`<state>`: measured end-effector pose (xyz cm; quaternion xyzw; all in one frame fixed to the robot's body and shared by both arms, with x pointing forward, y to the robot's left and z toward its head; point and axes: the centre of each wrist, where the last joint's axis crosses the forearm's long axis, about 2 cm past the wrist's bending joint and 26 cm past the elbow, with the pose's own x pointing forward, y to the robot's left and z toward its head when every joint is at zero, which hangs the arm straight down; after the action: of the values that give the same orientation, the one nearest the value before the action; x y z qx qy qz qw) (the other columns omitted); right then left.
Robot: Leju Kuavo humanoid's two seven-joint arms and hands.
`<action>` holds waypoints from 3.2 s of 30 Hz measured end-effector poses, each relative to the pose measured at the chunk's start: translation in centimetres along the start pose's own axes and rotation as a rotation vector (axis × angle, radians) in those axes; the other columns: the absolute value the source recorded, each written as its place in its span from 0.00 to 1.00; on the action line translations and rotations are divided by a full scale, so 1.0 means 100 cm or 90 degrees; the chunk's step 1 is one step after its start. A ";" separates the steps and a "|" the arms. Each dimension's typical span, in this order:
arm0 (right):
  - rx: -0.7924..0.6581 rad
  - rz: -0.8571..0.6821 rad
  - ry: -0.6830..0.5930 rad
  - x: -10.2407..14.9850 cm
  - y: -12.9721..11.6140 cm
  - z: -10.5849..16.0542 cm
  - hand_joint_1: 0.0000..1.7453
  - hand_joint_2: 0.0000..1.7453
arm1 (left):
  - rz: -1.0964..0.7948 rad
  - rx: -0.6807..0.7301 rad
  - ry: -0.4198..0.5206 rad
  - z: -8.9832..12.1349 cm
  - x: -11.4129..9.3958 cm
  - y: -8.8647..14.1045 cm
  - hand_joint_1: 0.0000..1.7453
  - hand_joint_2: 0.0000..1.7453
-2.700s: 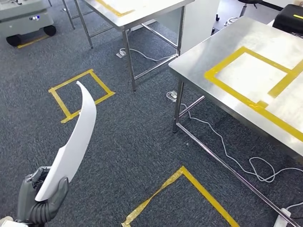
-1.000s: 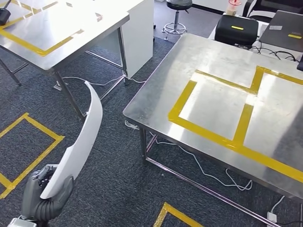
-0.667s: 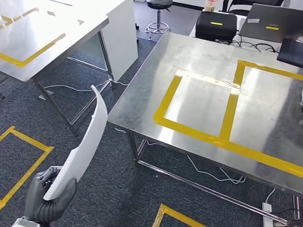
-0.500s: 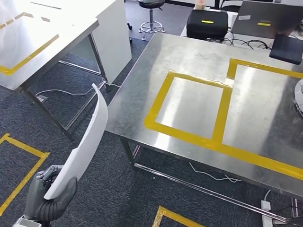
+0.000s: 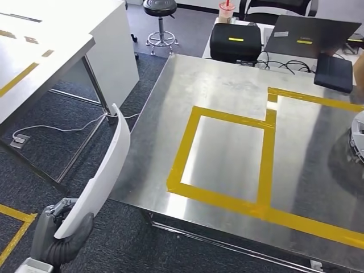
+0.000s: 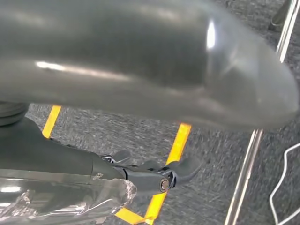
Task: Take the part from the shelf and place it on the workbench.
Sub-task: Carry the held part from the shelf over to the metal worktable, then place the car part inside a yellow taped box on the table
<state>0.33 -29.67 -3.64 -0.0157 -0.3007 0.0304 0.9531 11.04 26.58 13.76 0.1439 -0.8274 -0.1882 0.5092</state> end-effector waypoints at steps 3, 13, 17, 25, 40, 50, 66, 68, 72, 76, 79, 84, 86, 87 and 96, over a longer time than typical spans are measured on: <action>0.007 0.006 0.005 -0.001 0.001 0.000 0.00 0.00 | 0.002 -0.001 -0.003 -0.001 0.000 -0.001 0.97 1.00; 0.025 0.023 0.028 -0.007 0.003 0.002 0.00 0.00 | -0.016 -0.012 -0.016 -0.003 -0.001 -0.002 0.97 1.00; 0.028 0.028 0.033 -0.008 0.004 0.001 0.00 0.00 | -0.030 -0.021 -0.027 -0.005 -0.002 -0.005 0.97 1.00; 0.038 0.027 0.041 -0.011 0.007 0.000 0.00 0.00 | -0.053 -0.041 -0.037 -0.003 -0.003 -0.007 0.97 1.00; 0.051 0.054 0.022 -0.011 0.007 -0.011 0.00 0.00 | -0.060 -0.250 -0.178 -0.019 -0.006 -0.031 0.97 1.00; 0.076 0.059 0.018 -0.007 0.008 -0.022 0.00 0.00 | 0.011 -0.312 -0.231 -0.028 -0.012 -0.037 0.97 1.00; 0.095 0.075 0.007 0.003 0.014 -0.038 0.00 0.00 | -0.195 -0.444 -0.228 -0.071 -0.014 -0.060 0.97 1.00; 0.106 0.089 0.004 0.005 0.015 -0.040 0.00 0.00 | -0.193 -0.453 -0.232 -0.075 -0.014 -0.066 0.97 1.00; 0.119 0.108 0.004 0.006 0.016 -0.043 0.00 0.00 | -0.199 -0.464 -0.231 -0.080 -0.014 -0.074 0.97 1.00; 0.116 0.101 0.025 0.009 0.016 -0.045 0.00 0.00 | -0.272 -0.467 -0.225 -0.088 -0.007 -0.087 0.97 1.00; 0.115 0.108 0.036 0.012 0.016 -0.044 0.00 0.00 | -0.334 -0.457 -0.226 -0.094 0.002 -0.099 0.97 1.00; 0.119 0.120 0.034 0.015 0.017 -0.043 0.00 0.00 | -0.385 -0.440 -0.237 -0.103 0.010 -0.114 0.97 1.00; 0.119 0.119 0.034 0.015 0.017 -0.043 0.00 0.00 | -0.397 -0.435 -0.245 -0.105 0.012 -0.118 0.97 1.00; 0.119 0.118 0.033 0.015 0.018 -0.043 0.00 0.00 | -0.402 -0.431 -0.248 -0.107 0.014 -0.121 0.97 1.00; 0.128 0.132 0.033 0.014 0.022 -0.042 0.00 0.00 | -0.433 -0.406 -0.257 -0.113 0.020 -0.136 0.99 1.00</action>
<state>3.81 -27.46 -6.37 0.0480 -0.2682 0.1585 0.9490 20.89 11.81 13.78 0.2037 -0.7169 -0.6107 0.2677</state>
